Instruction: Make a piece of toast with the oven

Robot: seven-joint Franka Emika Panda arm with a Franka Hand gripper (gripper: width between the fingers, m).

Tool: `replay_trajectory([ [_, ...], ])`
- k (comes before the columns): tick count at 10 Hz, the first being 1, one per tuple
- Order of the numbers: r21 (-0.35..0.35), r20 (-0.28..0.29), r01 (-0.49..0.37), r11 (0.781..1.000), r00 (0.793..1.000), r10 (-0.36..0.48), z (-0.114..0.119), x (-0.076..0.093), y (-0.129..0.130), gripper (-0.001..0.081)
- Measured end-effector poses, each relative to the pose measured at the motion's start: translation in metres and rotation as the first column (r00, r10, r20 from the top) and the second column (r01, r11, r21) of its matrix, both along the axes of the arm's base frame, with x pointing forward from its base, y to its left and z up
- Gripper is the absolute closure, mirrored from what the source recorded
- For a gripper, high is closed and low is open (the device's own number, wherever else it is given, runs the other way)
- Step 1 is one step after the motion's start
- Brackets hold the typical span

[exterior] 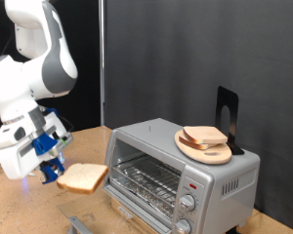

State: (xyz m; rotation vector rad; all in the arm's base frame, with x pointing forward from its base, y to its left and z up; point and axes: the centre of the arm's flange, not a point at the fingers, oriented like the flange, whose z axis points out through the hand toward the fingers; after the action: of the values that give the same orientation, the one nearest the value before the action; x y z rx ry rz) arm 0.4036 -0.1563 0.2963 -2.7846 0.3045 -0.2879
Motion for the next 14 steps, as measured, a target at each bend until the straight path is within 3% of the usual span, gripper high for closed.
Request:
replay_trajectory([
  [4,-0.015,-0.026,-0.112,0.994,0.993,0.111,-0.026,0.029,0.035,0.0415],
  [7,-0.049,-0.026,-0.17,0.984,0.985,0.169,-0.037,0.031,0.062,0.0415],
  [9,-0.051,-0.03,-0.179,0.983,0.984,0.177,-0.037,0.031,0.061,0.0415],
  [12,-0.099,-0.026,-0.279,0.955,0.96,0.277,-0.024,0.046,0.069,0.0415],
  [14,-0.134,-0.043,-0.361,0.923,0.933,0.358,-0.013,0.059,0.084,0.0415],
])
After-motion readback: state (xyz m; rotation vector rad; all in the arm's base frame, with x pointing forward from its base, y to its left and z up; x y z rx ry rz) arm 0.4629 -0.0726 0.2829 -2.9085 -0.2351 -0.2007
